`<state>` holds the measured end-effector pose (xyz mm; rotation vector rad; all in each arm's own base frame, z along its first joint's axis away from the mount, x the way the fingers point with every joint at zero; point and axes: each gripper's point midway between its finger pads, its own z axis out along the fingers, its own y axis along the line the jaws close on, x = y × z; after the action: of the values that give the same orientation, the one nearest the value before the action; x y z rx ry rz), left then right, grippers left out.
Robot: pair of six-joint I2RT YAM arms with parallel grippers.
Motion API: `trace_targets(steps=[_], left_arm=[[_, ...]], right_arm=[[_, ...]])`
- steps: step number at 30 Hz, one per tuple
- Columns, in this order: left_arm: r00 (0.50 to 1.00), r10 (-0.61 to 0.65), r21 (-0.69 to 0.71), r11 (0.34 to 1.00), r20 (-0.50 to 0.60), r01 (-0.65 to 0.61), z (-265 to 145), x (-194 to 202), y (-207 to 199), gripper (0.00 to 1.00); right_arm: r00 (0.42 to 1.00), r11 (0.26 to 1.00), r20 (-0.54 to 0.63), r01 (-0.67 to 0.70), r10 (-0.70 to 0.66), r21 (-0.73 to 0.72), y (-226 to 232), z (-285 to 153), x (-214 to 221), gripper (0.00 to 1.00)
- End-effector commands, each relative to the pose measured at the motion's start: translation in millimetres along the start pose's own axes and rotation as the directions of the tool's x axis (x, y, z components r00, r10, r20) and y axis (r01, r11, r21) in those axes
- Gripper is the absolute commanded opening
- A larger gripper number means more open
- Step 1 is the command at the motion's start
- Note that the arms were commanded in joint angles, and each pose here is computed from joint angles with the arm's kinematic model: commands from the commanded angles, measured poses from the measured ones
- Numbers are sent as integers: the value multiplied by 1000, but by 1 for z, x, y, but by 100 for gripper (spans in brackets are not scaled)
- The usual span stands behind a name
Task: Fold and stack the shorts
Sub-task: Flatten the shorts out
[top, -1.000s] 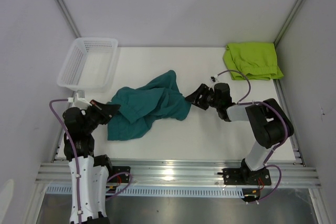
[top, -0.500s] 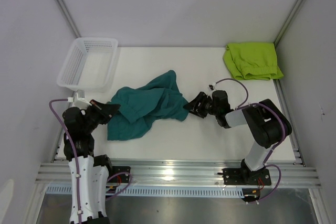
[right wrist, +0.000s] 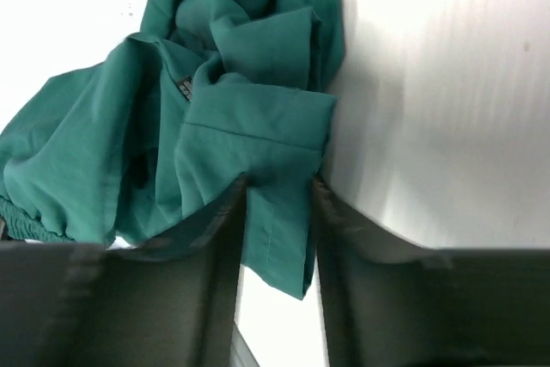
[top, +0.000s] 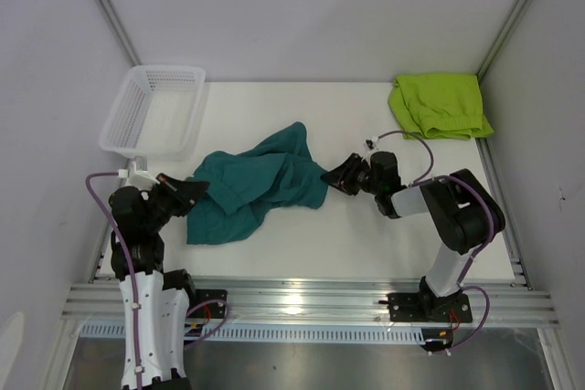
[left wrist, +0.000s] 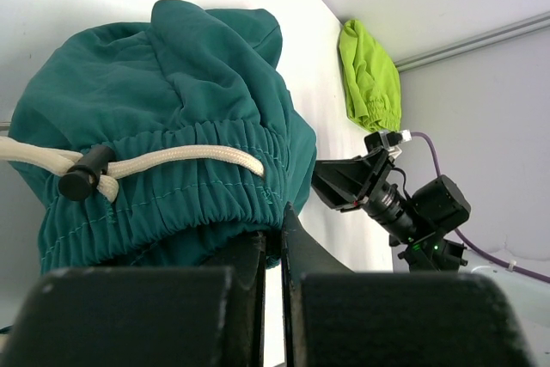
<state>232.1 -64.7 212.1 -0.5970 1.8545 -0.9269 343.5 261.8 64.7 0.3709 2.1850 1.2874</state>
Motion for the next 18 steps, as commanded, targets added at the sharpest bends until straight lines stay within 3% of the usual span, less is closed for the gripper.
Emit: trace_targets(steps=[1, 2, 5, 11, 13, 18], left_arm=[[998, 50, 54, 997, 35, -52, -7, -14, -21, 0], [998, 52, 53, 997, 36, -53, -7, -15, -22, 0], [998, 52, 51, 997, 33, -54, -7, -15, -22, 0], [1000, 7, 79, 997, 11, -8, 1, -15, -23, 0], [1000, -14, 107, 994, 2, 13, 7, -17, -25, 0], [999, -40, 116, 993, 5, 39, 19, -31, -27, 0]], right_arm=[[999, 998, 51, 17, -14, -68, 20, 7, -19, 32], [998, 998, 57, 18, -14, -67, 20, 7, -21, 20], [996, 999, 84, 7, -4, -42, 12, -1, -31, 0], [982, 999, 182, -48, 44, 20, -27, -45, -78, 0], [976, 998, 219, -14, 2, 54, -30, -61, -85, 0], [968, 982, 226, 71, -110, 176, -32, -88, -59, 0]])
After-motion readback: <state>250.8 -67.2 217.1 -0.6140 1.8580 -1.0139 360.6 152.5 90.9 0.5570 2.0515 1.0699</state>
